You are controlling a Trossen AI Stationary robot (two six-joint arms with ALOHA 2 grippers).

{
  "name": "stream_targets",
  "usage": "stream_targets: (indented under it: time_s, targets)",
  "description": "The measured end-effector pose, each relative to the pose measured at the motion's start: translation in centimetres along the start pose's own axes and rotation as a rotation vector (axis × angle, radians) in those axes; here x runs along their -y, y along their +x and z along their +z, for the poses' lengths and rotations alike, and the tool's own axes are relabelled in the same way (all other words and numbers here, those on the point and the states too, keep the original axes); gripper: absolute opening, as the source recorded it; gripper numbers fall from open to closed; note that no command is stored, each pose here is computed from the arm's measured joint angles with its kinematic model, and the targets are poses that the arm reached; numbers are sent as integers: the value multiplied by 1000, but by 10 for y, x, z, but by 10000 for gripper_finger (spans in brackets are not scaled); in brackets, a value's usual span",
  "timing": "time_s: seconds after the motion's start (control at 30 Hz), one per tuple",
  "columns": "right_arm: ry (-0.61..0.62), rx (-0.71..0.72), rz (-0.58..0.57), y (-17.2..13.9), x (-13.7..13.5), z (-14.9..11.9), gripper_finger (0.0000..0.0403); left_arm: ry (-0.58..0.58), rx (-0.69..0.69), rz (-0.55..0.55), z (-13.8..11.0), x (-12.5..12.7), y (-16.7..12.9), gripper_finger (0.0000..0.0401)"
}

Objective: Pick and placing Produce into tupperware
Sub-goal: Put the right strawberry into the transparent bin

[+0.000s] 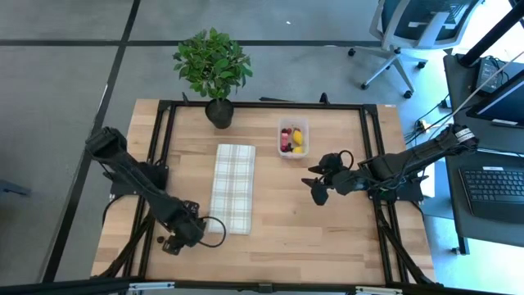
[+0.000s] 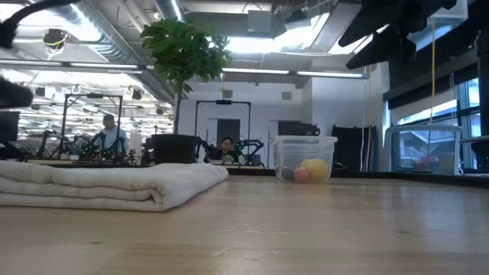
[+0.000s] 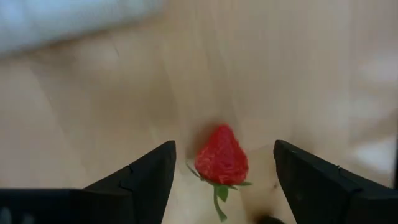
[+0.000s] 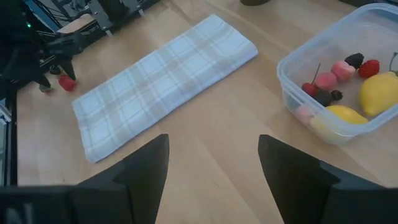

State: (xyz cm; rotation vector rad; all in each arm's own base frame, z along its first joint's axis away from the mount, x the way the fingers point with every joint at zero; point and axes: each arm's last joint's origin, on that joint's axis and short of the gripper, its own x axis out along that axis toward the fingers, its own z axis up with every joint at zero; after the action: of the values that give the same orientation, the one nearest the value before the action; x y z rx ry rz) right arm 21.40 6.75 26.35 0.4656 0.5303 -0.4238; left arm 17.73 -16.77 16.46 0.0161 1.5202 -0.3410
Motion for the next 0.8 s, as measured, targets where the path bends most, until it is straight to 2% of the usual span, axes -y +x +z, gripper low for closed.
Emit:
stream_targets:
  time_s: [0.23, 0.4, 0.53, 0.8]
  targets:
    - [-19, 0, 0, 0, 0, 0, 249, -14, -110, 56, -2, 2, 24, 261]
    - [-22, 0, -1, 0, 0, 0, 249, -26, -134, 70, 0, 1, 29, 254]
    - [-22, 0, -1, 0, 0, 0, 249, -25, -128, 69, -1, 1, 28, 226]
    - [-47, 0, -2, 0, 0, 0, 249, -33, -134, 68, -1, 0, 28, 143]
